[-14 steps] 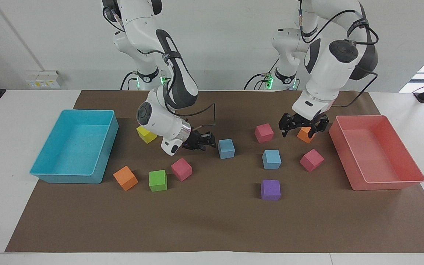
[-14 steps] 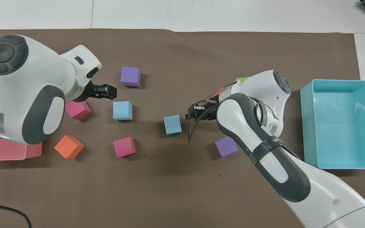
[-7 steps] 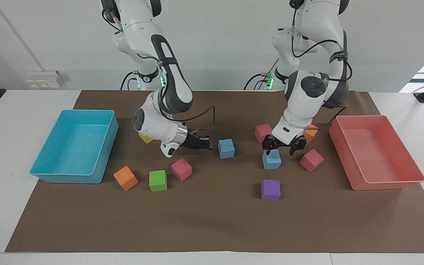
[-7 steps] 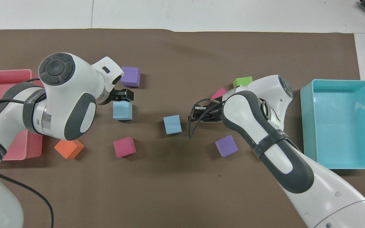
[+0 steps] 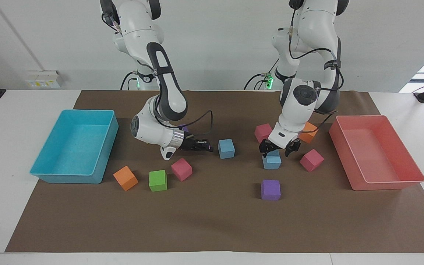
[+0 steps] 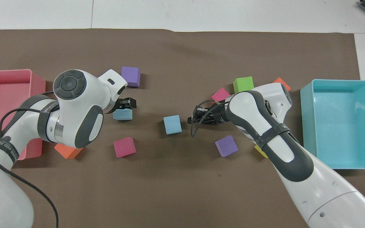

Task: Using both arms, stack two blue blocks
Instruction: 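Reach and grasp the other light-blue cube with the left gripper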

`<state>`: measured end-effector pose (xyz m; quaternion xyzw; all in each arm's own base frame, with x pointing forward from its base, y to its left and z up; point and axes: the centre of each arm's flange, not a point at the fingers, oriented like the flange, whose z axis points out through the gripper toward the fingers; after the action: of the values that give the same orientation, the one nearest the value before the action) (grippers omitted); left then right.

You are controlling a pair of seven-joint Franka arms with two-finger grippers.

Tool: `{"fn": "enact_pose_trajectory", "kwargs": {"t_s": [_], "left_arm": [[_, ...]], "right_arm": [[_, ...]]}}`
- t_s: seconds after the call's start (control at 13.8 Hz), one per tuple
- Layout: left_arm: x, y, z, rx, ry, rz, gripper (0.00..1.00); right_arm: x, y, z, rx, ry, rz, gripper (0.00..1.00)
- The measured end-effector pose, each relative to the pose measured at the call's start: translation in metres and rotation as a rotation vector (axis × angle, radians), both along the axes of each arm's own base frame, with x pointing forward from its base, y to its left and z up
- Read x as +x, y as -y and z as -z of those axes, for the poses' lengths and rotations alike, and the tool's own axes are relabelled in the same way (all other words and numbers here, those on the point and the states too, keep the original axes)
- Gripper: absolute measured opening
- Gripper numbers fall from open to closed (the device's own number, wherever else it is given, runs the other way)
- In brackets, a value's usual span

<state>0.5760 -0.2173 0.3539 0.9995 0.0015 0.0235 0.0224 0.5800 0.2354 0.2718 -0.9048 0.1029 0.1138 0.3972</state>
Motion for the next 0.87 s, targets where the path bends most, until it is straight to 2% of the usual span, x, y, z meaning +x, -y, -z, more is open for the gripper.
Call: {"fn": "enact_pose_trajectory", "kwargs": {"t_s": [0.36,0.87], "left_arm": [[-0.005,0.0,0.024,-0.003,-0.004,-0.041,1.0],[-0.013,0.011,0.04,0.001,-0.008,-0.019,1.0]], "right_arm": [[-0.005,0.002,0.008,-0.005,-0.019,0.001,0.01],[-0.01,0.003,0.014,-0.009,-0.033,0.002,0.01]]}}
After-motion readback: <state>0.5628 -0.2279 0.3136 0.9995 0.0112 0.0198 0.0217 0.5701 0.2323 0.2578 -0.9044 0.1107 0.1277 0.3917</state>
